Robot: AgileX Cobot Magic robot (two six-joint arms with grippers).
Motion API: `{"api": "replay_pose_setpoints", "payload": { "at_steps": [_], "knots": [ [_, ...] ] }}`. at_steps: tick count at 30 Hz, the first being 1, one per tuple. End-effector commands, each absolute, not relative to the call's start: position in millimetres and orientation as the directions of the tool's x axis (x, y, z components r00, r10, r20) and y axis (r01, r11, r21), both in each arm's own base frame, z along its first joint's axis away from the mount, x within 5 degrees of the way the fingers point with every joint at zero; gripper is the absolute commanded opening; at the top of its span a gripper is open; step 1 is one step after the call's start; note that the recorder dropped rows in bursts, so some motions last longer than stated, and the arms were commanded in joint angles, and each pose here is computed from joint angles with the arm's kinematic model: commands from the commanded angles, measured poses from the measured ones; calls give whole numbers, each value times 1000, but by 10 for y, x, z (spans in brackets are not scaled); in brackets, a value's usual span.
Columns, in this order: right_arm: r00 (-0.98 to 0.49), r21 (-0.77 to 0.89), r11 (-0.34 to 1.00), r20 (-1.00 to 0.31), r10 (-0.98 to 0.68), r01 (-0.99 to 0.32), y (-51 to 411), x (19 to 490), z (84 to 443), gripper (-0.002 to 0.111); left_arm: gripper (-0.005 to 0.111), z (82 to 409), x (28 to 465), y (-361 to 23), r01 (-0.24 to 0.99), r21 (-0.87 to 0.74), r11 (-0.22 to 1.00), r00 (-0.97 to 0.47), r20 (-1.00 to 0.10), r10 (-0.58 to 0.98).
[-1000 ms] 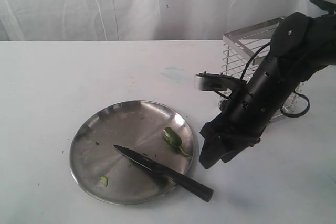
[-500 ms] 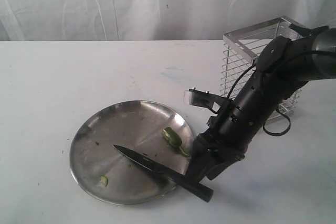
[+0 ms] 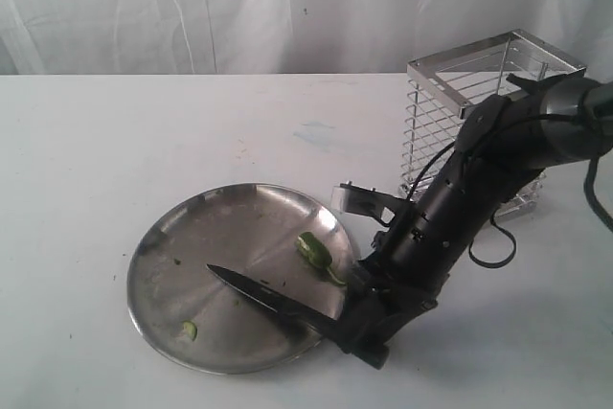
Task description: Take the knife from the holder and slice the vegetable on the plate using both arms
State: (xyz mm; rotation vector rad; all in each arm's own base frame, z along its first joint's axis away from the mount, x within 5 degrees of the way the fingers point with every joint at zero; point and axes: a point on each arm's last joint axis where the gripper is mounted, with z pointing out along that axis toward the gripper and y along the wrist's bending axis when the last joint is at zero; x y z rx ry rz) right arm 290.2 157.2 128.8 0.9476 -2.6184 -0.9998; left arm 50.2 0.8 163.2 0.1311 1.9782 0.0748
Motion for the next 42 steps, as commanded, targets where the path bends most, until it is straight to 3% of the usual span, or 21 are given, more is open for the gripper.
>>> {"api": "replay_pose_setpoints", "payload": {
  "at_steps": [1, 17, 33, 42],
  "knots": [
    [-780, 682, 549, -51, -624, -483, 1580, 2894, 1258, 57, 0, 1622, 500, 2, 63, 102, 993, -395, -911, 119],
    [-767, 740, 476, -84, -636, -476, 1626, 2861, 1311, 57, 0, 1622, 500, 2, 63, 102, 993, -395, -911, 119],
    [-766, 709, 501, -86, -637, -496, 1600, 2864, 1254, 57, 0, 1622, 500, 2, 63, 102, 993, -395, -911, 119],
    [-782, 757, 518, 16, -623, -397, 1617, 2848, 918, 57, 0, 1622, 500, 2, 63, 102, 993, -395, -911, 119]
  ]
}}
